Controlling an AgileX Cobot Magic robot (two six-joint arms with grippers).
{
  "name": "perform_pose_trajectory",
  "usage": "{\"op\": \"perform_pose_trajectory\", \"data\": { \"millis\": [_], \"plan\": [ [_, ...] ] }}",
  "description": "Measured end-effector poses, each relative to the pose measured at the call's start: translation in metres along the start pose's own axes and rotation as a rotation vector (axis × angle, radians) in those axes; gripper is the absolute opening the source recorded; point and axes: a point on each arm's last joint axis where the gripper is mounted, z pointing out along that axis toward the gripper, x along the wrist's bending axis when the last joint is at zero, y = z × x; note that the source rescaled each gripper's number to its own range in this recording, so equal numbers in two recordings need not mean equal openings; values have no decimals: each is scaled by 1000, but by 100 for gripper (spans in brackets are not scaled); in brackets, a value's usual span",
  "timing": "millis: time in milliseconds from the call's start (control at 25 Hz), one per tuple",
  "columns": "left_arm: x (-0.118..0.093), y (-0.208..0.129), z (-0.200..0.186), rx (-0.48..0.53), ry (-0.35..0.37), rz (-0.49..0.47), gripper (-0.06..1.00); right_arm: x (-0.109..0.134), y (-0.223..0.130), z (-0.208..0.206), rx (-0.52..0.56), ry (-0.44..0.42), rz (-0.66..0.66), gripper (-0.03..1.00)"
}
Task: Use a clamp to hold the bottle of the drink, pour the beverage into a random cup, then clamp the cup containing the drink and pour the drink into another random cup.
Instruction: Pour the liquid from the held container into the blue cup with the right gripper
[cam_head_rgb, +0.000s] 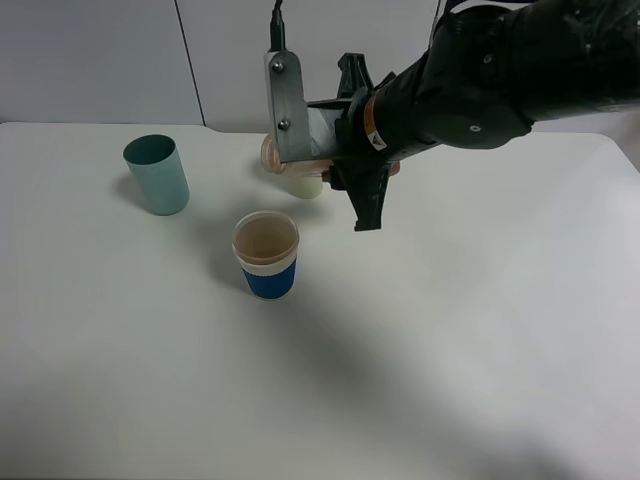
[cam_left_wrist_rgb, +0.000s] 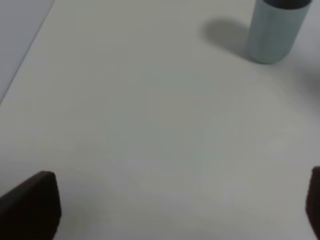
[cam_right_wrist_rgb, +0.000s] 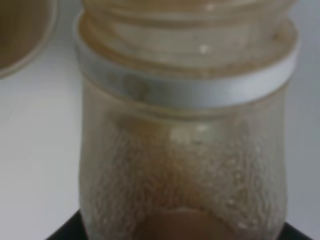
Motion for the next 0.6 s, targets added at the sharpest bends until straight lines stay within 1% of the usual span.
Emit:
{"op": "perform_pose_trajectory", "data": {
  "millis": [120, 600],
  "plan": [
    [0, 0, 0, 0, 0, 0, 100, 2, 5, -1, -6, 2, -20, 0],
    [0, 0, 0, 0, 0, 0, 100, 9, 11, -3, 30, 23, -90, 0]
  ]
}}
